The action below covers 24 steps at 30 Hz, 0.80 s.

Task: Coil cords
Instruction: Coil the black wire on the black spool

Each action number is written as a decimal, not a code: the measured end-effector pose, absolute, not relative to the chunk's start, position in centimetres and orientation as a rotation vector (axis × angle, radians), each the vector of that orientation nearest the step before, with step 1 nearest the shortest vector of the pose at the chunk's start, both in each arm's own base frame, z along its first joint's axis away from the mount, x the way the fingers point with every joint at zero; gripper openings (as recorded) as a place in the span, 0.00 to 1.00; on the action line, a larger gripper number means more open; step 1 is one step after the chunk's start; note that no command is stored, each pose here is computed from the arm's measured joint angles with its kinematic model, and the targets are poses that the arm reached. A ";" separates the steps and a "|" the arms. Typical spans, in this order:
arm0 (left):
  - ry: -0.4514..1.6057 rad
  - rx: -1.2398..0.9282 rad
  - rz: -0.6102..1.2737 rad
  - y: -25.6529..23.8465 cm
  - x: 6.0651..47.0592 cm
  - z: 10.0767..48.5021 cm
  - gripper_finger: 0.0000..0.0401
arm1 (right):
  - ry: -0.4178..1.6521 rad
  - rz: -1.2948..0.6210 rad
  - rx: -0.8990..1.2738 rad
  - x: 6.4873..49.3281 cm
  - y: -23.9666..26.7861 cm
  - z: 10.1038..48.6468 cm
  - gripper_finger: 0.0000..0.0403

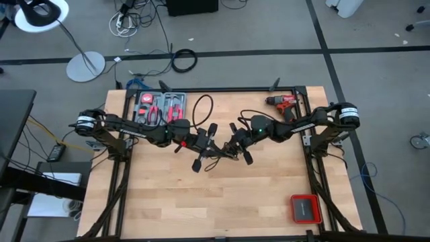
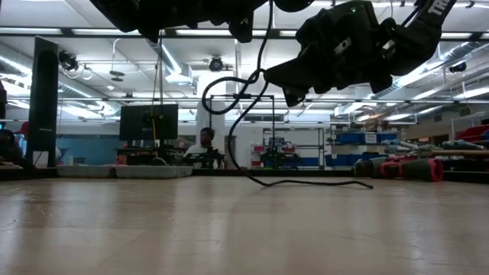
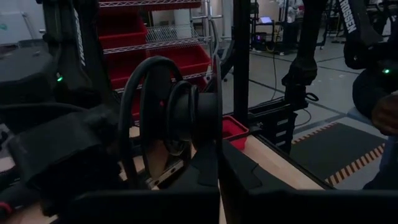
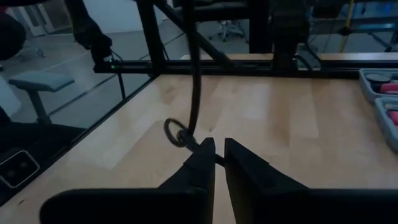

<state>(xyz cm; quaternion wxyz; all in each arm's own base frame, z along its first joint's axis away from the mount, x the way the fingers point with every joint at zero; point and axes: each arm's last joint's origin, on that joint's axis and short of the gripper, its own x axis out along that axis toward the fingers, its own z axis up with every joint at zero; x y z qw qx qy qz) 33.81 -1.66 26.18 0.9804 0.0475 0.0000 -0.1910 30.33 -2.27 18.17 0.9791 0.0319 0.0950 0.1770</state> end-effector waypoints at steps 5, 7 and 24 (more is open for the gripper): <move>0.000 0.096 -0.388 -1.8 33.8 26.2 0.00 | 0.201 0.329 0.064 29.7 -3.0 17.4 0.07; -0.001 0.096 -0.388 -1.8 33.8 26.2 0.00 | 0.200 0.325 0.062 29.4 -3.1 17.2 0.07; 0.011 0.094 -0.372 -1.7 33.8 26.1 0.00 | 0.224 0.317 0.065 28.4 -3.3 16.2 0.16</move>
